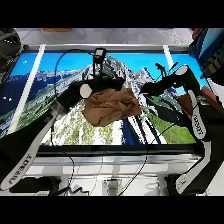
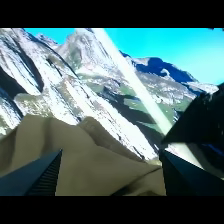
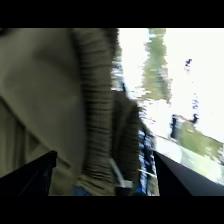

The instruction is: Fold the clothes and pants, and hang the long-sleeved shirts on hangers.

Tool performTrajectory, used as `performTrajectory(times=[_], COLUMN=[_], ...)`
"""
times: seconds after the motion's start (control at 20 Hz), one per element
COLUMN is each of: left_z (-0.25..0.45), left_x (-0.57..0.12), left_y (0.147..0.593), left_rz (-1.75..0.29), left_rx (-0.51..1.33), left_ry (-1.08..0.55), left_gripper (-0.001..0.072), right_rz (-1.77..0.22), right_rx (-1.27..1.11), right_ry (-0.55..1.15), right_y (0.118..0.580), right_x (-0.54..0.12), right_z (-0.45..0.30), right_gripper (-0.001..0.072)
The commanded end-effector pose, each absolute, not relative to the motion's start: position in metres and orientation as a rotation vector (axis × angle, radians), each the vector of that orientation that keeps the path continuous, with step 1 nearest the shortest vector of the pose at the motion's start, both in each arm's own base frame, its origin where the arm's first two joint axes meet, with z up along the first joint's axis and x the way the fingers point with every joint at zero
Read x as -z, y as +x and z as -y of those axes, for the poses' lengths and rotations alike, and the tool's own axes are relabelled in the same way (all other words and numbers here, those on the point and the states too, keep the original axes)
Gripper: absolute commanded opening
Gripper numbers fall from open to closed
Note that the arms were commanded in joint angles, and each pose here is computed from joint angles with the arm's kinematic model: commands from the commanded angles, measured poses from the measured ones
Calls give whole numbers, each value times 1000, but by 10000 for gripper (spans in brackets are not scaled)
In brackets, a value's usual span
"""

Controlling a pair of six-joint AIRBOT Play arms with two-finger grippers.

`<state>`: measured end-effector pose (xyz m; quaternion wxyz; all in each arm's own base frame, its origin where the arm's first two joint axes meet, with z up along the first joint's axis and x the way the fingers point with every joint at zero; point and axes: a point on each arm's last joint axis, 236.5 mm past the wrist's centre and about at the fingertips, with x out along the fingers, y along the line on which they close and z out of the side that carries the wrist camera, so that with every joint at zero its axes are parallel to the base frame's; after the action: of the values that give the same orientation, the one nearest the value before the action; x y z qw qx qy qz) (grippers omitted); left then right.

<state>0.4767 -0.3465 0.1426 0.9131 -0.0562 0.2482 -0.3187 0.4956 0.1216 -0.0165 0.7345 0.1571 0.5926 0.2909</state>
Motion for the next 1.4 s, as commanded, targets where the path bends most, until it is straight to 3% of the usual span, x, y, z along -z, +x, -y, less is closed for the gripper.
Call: performTrajectory(times=[0.0, 0.2, 0.4, 0.55, 0.6, 0.75, 0.95, 1.1, 1.25, 1.35], left_z=[328, 329, 329, 329, 329, 329, 329, 329, 327, 321], left_x=[-156, -147, -131, -123, -122, -122, -122, -122, -122, -119], left_y=[480, 474, 463, 456, 455, 455, 455, 455, 456, 460], left_rz=[-498, -537, -617, -661, -664, -664, -664, -664, -661, -650], left_rx=[635, 644, 661, 670, 671, 670, 671, 670, 667, 650], left_ry=[-101, -90, -66, -53, -51, -52, -52, -52, -39, 17], left_gripper=[710, 709, 709, 709, 709, 709, 709, 709, 708, 709], right_rz=[-1290, -1400, -1309, -1244, -1242, -1271, -1396, -1503, -1523, -1504], right_rx=[-839, -818, -562, -371, -344, -355, -479, -527, -648, -742], right_ry=[284, -23, -173, -12, 35, 241, 552, 631, 737, 723], right_y=[478, 452, 491, 522, 526, 527, 508, 490, 482, 475], right_x=[13, 46, 64, 60, 58, 53, 62, 88, 87, 81], right_z=[-166, -185, -178, -162, -154, -141, -150, -168, -213, -244], right_gripper=[703, 702, 694, 661, 620, 593, 615, 704, 702, 690])
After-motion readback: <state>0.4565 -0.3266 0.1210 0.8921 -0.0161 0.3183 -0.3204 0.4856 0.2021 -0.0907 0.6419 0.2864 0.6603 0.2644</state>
